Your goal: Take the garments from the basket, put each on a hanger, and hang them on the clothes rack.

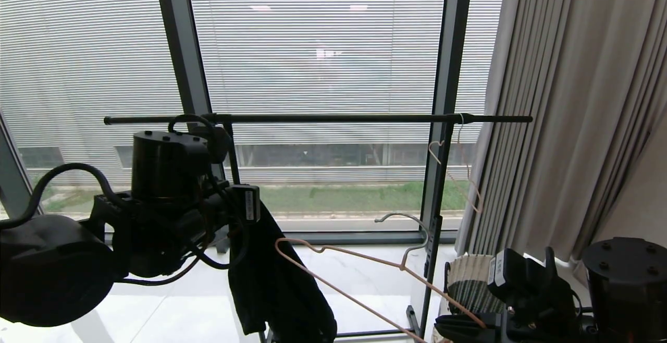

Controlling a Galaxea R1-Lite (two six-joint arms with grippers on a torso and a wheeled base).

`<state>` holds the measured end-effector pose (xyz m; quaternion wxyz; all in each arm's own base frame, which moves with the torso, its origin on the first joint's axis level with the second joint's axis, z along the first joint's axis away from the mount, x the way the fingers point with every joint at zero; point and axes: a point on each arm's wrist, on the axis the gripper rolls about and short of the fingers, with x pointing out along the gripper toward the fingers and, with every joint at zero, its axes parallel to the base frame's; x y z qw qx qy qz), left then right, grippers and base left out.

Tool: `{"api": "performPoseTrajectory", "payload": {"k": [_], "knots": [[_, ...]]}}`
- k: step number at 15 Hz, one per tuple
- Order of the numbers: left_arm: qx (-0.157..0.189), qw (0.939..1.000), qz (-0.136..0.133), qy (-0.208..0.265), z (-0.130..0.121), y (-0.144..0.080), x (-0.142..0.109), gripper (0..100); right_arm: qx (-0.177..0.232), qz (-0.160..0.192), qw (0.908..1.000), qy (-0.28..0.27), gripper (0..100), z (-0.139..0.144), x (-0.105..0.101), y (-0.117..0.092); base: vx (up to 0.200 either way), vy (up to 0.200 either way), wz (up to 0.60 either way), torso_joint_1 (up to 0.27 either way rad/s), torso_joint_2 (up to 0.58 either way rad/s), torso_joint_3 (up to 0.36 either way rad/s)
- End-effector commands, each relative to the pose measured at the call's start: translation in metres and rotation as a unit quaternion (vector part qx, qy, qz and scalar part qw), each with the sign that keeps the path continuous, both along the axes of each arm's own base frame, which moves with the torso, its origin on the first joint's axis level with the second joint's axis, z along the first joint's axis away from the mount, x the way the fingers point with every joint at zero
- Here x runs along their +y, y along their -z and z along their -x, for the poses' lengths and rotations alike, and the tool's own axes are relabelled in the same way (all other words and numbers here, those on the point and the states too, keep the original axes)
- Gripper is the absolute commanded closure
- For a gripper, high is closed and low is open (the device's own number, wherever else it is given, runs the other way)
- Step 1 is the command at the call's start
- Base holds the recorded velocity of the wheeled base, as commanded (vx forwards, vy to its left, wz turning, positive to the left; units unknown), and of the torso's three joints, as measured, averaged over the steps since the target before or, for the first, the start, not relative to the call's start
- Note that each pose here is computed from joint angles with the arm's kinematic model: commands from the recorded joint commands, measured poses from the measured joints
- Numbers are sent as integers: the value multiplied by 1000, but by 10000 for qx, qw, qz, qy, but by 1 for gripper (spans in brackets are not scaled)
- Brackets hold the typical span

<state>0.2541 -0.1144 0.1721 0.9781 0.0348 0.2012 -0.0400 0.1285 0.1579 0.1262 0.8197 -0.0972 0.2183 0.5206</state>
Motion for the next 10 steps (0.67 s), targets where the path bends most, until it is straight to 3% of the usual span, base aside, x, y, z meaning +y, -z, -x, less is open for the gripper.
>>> {"api": "performPoseTrajectory", "payload": {"k": [1, 6, 10], "knots": [[173, 9997, -78, 165, -5, 11, -13, 100, -1, -4, 10000, 2, 100, -1, 1, 0, 0, 0, 0, 0, 0, 0], [165, 9989, -133, 411, 3, 11, -24, 100, -122, -114, 9993, 334, 100, -19, 0, 3, 0, 0, 0, 0, 0, 0], [144, 9987, -123, 472, 4, 10, -28, 100, -155, -151, 9996, 169, 100, -14, 4, 1, 0, 0, 0, 0, 0, 0]]}}
